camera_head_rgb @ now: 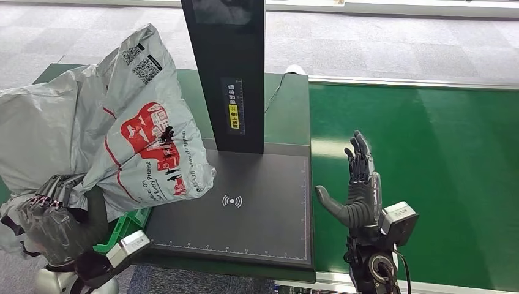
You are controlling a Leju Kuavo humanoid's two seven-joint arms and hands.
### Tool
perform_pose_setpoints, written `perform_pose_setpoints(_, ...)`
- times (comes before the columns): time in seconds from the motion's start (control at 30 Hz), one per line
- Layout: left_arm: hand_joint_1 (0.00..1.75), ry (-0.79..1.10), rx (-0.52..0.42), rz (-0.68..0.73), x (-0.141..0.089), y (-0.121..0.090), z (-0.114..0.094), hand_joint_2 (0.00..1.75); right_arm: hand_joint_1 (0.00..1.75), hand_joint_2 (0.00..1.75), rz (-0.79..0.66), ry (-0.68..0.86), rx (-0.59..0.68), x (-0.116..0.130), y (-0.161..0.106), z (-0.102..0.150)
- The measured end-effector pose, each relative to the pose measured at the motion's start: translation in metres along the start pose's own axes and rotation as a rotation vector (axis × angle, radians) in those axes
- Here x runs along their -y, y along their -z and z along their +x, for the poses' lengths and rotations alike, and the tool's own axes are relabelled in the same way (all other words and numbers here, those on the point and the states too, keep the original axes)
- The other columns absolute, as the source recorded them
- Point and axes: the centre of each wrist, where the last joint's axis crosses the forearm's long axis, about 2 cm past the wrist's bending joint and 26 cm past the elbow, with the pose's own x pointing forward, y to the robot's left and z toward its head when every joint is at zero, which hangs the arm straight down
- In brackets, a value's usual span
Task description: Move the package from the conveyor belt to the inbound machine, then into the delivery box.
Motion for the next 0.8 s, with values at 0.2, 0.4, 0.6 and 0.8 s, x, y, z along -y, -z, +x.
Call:
perform_pose_setpoints(0.2,1.75,0.06,-0.341,-0.061,0.0,-0.011,-0.03,1.75,0.0,1.75,0.004,-0.018,0.001,0.001,-0.002,0.002)
perform_pose_setpoints(0.4,1.75,0.081,-0.52,-0.224,0.004,-0.019,-0.051,1.75,0.0,1.75,0.009,-0.025,-0.001,0.001,-0.003,0.002)
perform_pose_setpoints(0.6,1.75,0.136,-0.669,-0.564,0.031,-0.036,-0.071,1.75,0.0,1.75,0.019,-0.03,-0.003,-0.001,-0.002,0.002)
perform_pose_setpoints(0.8,1.75,0.178,-0.687,-0.676,0.046,-0.042,-0.078,1.75,0.0,1.75,0.025,-0.03,-0.007,-0.002,-0.001,0.002)
